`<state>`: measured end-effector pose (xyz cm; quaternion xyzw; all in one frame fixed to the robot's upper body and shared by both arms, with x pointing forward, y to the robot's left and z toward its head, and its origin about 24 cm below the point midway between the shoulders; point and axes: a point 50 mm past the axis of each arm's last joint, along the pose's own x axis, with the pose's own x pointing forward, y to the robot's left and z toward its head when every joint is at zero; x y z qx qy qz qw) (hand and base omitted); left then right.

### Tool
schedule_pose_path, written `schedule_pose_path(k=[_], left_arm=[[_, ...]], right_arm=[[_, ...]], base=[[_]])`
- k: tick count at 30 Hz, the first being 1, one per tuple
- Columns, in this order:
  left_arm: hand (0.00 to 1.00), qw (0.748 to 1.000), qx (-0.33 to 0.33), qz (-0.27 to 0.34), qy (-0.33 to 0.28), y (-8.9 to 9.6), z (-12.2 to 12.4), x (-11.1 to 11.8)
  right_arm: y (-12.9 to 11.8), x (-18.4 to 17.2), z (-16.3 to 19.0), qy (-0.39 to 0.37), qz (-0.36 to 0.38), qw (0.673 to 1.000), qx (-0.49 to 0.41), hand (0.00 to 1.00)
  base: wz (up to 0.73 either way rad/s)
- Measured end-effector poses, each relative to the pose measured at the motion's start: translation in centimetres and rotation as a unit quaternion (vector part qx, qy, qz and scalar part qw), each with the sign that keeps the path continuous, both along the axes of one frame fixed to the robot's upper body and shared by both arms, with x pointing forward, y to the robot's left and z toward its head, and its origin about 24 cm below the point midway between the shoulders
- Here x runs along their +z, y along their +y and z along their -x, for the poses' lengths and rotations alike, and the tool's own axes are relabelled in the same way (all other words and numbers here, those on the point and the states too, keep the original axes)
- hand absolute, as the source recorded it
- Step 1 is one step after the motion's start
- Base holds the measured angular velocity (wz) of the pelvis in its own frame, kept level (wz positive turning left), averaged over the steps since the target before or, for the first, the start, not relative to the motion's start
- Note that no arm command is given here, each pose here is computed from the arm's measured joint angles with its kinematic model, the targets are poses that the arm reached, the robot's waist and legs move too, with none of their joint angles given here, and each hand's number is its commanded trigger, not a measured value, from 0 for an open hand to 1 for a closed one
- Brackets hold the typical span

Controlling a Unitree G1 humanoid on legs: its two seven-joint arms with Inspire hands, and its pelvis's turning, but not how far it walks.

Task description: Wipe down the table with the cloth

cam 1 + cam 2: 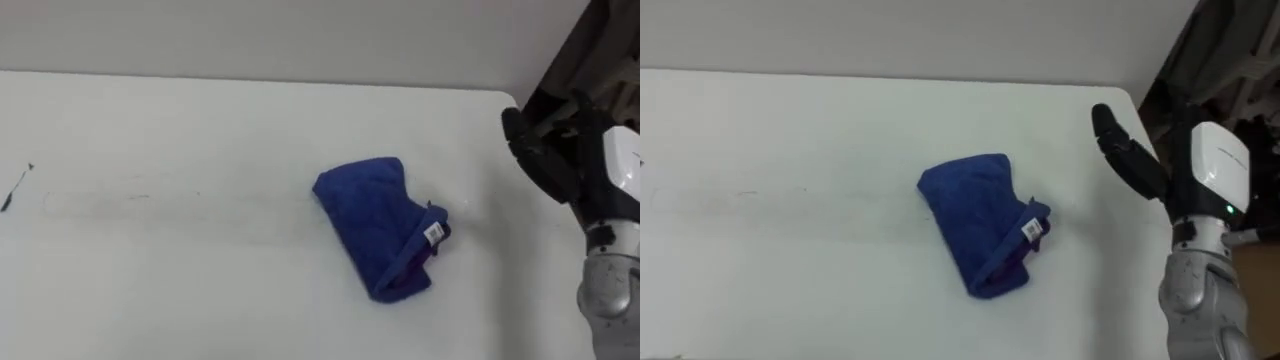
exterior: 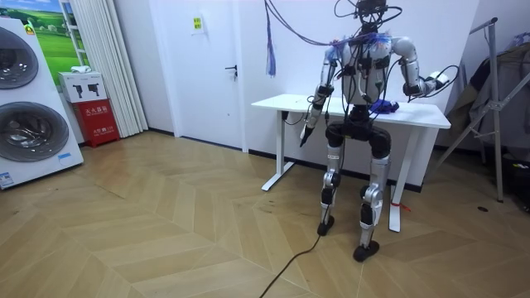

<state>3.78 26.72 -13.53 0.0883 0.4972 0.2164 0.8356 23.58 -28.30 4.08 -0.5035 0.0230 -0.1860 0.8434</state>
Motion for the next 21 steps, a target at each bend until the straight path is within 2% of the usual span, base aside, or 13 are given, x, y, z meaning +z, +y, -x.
schedule_pose_path(k=[5,9,14,17,20,21], left_arm=[[0.00,1.000,-0.002,0.007,0.002,0.0,0.3,-0.1],[0.00,1.000,0.009,0.006,0.014,0.2,1.4,-0.1],[0.00,0.998,0.045,-0.005,0.032,1.1,2.9,-0.2],[0.00,0.998,0.056,-0.010,0.038,1.5,3.5,-0.1],[0.00,0.997,0.061,-0.017,0.040,1.8,3.8,0.1],[0.00,0.997,0.066,-0.019,0.040,2.0,3.9,0.1]], right_arm=[[-1.0,0.2,0.3,-0.005,-0.005,1.000,-0.019,0.00],[-3.7,0.2,1.1,-0.007,-0.030,0.997,-0.068,0.00],[-7.1,-2.7,3.5,0.031,-0.080,0.982,-0.167,0.00],[-8.6,-5.7,6.1,0.075,-0.138,0.960,-0.233,0.00],[-9.7,-8.1,9.5,0.097,-0.197,0.926,-0.306,0.00],[-10.1,-9.0,10.8,0.095,-0.232,0.906,-0.342,0.00]], base=[[0.00],[0.00],[0.04],[0.04],[0.00],[0.00]])
